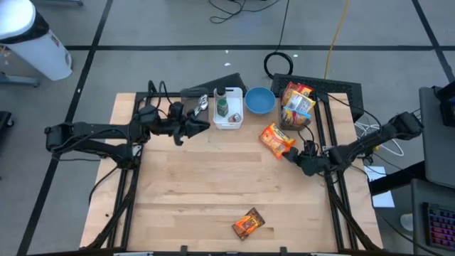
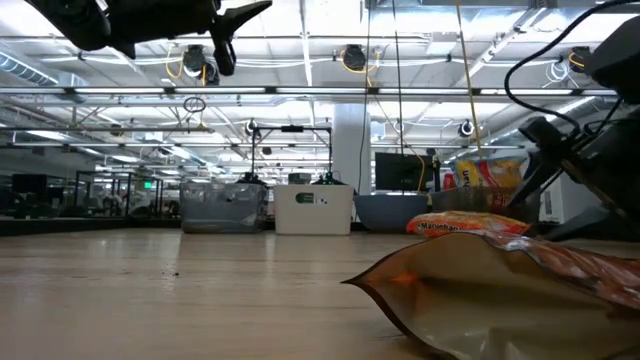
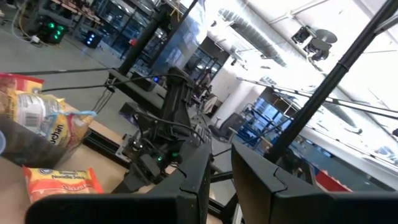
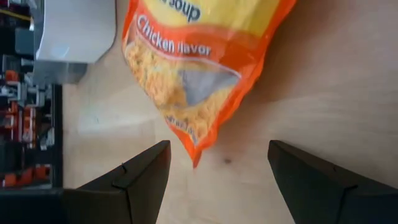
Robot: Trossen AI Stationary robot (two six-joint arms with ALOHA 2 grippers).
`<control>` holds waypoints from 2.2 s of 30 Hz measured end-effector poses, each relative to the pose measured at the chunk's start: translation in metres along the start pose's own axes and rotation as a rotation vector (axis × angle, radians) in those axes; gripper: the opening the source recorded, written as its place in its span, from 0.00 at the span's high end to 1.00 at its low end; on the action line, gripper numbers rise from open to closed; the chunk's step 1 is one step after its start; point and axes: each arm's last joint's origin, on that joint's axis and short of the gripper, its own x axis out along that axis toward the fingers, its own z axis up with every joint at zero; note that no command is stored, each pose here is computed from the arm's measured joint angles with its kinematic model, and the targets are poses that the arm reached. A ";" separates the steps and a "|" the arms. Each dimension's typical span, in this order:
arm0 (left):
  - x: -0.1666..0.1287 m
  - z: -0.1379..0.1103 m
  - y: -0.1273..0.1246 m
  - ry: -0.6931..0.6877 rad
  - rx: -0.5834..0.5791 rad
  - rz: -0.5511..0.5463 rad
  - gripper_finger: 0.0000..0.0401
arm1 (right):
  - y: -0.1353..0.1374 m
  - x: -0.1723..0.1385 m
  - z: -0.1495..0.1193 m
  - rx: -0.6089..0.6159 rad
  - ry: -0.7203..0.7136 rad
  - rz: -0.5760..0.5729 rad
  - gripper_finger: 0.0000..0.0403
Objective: Pick & Place Food Item
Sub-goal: Put the orange noodle pack into the right black bin
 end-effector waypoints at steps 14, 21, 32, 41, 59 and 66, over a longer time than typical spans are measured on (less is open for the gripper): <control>-0.002 0.005 0.006 -0.020 0.004 0.028 0.82 | 0.005 0.013 0.020 -0.019 -0.053 -0.065 0.38; -0.002 0.005 0.006 -0.019 0.008 0.029 0.82 | 0.009 0.016 0.024 -0.066 -0.032 -0.054 0.58; -0.003 0.004 0.006 -0.015 0.015 0.033 0.82 | 0.016 0.019 0.030 -0.107 -0.066 0.001 0.98; -0.003 0.004 0.006 -0.014 0.009 0.033 0.82 | 0.041 0.016 0.029 -0.181 -0.027 0.165 1.00; -0.003 0.004 0.006 -0.014 0.007 0.031 0.82 | 0.172 -0.057 0.058 -0.601 0.004 0.216 1.00; -0.003 0.004 0.006 -0.012 -0.010 0.028 0.82 | 0.208 -0.091 0.086 -0.719 -0.032 0.124 1.00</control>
